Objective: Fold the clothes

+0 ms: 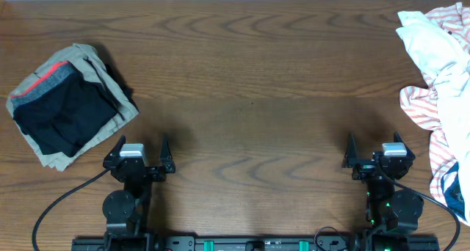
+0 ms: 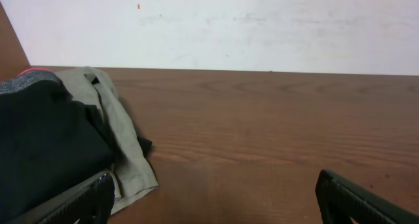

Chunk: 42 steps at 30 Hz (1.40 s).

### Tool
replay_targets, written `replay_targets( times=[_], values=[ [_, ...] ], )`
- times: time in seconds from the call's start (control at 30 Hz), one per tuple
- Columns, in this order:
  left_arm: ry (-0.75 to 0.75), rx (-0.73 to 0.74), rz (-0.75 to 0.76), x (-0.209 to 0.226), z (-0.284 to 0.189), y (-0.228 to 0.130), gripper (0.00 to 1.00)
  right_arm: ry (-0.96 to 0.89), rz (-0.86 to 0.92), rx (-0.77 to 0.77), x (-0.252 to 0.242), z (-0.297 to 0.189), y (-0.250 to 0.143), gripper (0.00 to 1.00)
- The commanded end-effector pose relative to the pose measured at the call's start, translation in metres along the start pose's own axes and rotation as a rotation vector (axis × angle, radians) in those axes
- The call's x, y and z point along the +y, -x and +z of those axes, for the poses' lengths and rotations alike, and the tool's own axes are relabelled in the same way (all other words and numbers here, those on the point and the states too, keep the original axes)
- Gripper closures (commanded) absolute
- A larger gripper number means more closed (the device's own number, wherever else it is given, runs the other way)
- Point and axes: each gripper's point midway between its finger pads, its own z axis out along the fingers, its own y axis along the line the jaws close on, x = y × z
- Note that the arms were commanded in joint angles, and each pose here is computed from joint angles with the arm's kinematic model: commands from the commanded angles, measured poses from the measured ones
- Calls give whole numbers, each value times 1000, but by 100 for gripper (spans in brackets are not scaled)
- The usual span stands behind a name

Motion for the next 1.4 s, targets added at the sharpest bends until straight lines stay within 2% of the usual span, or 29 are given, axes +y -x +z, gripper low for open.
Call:
replay_targets(
  times=[0.0, 0.37, 0.57, 0.67, 0.8, 0.9, 1.0, 1.1, 1.17, 1.37],
  values=[
    [10, 34, 9, 2, 2, -15, 2, -29, -12, 4, -5, 0, 0, 1],
    [10, 23, -88, 1, -2, 8, 2, -124, 92, 46, -22, -7, 20, 1],
    [25, 175, -108, 0, -5, 26, 2, -143, 105, 220, -28, -4, 42, 1],
    [41, 263, -107, 1, -2, 41, 2, -126, 107, 359, -27, 5, 49, 1],
    [42, 405, -111, -2, 3, 55, 2, 13, 142, 495, -5, 21, 62, 1],
    [43, 471, -114, -3, 6, 65, 2, 64, 155, 536, 2, 31, 69, 1],
    [27, 486, -118, -7, 12, 73, 2, -77, 132, 560, -23, 38, 65, 1],
    [23, 480, -118, -7, 13, 75, 2, -416, 145, 587, -84, 29, 56, 1],
    [24, 481, -118, -7, 13, 75, 2, -554, 142, 595, -115, 22, 53, 1],
    [24, 484, -119, -7, 13, 74, 2, -830, 241, 596, -203, 7, 36, 1]
  ],
)
